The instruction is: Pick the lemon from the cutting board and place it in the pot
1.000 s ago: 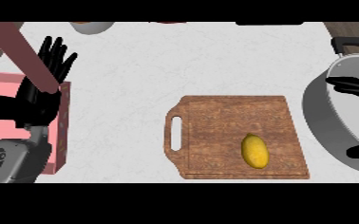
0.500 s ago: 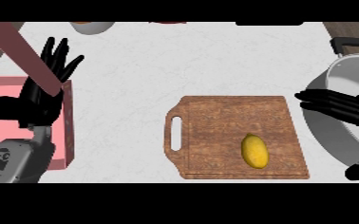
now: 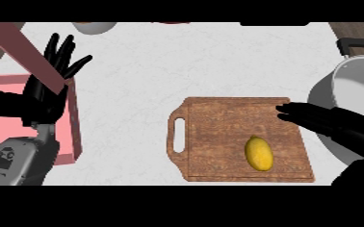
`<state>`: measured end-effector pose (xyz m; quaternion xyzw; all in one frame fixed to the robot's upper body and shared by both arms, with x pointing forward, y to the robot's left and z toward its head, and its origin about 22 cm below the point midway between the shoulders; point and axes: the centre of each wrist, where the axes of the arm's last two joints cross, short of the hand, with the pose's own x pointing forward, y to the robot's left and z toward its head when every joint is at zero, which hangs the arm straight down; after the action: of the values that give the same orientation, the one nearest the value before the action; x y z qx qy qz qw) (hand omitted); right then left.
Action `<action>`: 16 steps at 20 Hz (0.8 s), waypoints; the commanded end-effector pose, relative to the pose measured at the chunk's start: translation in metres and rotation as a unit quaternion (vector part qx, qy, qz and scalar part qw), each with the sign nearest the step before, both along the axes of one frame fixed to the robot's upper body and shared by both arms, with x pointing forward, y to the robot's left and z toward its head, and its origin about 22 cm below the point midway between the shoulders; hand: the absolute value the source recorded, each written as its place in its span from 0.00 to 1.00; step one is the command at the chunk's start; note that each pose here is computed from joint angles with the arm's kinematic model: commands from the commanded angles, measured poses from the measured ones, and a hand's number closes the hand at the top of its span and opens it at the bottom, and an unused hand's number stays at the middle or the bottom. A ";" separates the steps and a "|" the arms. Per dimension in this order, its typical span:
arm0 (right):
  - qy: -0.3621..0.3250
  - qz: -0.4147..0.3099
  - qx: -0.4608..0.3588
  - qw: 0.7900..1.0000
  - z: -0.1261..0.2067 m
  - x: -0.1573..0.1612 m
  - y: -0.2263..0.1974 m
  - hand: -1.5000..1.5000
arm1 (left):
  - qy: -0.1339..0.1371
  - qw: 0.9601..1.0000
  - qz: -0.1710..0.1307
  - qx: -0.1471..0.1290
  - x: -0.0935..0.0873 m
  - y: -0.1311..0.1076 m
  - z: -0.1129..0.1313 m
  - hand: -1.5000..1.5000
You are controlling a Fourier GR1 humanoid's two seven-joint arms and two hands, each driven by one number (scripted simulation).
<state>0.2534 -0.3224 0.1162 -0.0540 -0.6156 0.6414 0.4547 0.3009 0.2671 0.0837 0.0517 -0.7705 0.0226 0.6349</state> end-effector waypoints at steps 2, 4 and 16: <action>0.010 0.010 -0.012 1.000 -0.027 -0.005 0.021 0.00 | -0.006 1.000 -0.007 -0.001 -0.007 0.000 0.000 0.50; 0.001 0.011 -0.013 1.000 -0.024 -0.018 0.041 0.00 | 0.002 1.000 0.001 -0.004 0.002 -0.005 -0.002 0.50; -0.024 -0.015 -0.035 0.999 -0.043 -0.003 0.043 0.00 | -0.003 1.000 0.000 -0.007 0.006 0.010 0.005 0.50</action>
<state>0.2500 -0.2852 0.0754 -0.0671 -0.6199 0.6467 0.4394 0.3060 0.2776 0.0809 0.0462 -0.7700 0.0247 0.6358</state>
